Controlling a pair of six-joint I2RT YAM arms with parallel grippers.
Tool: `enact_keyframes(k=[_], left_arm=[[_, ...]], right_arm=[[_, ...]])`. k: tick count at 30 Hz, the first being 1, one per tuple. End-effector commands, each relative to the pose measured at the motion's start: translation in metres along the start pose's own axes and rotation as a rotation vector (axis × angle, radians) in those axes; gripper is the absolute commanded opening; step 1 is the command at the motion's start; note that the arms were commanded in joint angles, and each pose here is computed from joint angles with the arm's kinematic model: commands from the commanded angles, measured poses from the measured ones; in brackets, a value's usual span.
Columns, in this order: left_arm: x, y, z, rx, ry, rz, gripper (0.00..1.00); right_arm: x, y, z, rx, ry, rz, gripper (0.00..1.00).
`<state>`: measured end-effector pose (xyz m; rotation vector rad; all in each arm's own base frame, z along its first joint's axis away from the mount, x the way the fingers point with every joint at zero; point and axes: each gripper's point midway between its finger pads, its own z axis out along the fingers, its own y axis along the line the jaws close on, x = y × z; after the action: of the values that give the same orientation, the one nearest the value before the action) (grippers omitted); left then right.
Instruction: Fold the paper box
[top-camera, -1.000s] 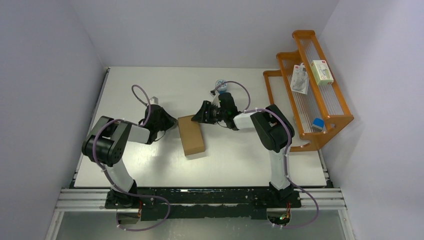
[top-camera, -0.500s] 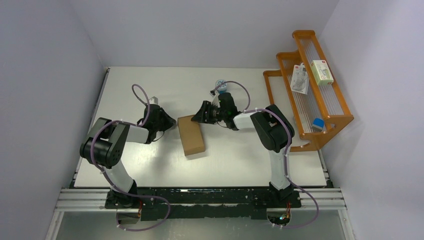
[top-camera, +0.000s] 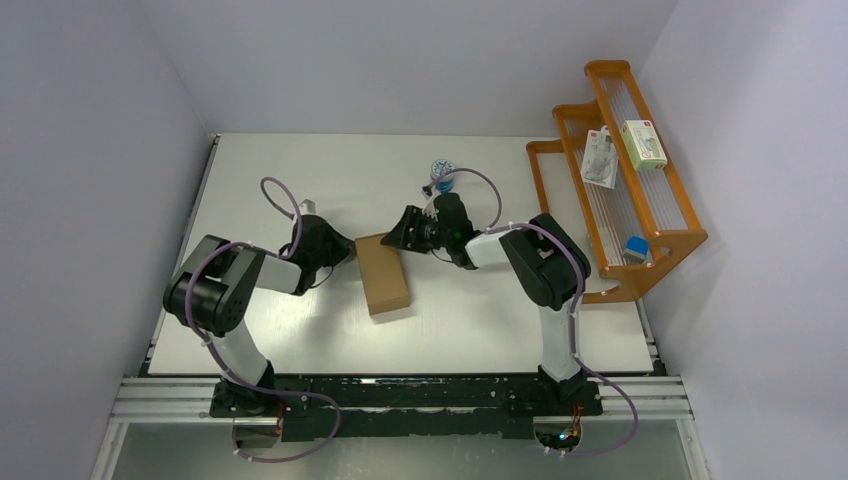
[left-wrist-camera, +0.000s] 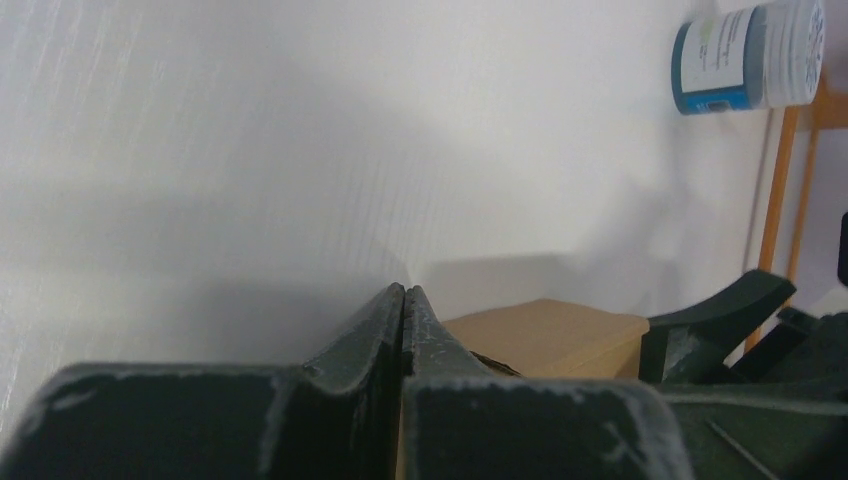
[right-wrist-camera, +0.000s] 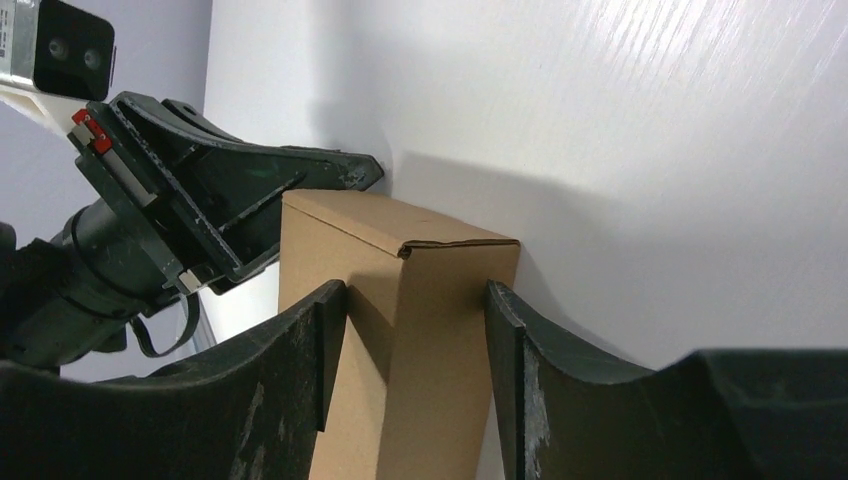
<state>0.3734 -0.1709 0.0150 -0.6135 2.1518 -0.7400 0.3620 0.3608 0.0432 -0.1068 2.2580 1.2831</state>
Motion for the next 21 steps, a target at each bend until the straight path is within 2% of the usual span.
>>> enact_keyframes(k=[1,7,15,21], left_arm=[[0.054,0.004,-0.007,-0.030,0.121,-0.052,0.05],[0.058,-0.010,-0.008,0.001,0.105,-0.044,0.05],[0.041,-0.006,-0.016,-0.035,0.062,0.037,0.06],[0.022,0.003,-0.021,-0.049,0.051,0.043,0.14]], right_arm=[[0.035,0.027,0.007,-0.019,0.024,0.032,0.55],[0.040,0.032,0.009,-0.024,0.019,0.032,0.55],[-0.006,0.015,-0.014,0.055,-0.061,-0.068,0.57],[-0.039,0.002,-0.042,0.134,-0.138,-0.128,0.61]])
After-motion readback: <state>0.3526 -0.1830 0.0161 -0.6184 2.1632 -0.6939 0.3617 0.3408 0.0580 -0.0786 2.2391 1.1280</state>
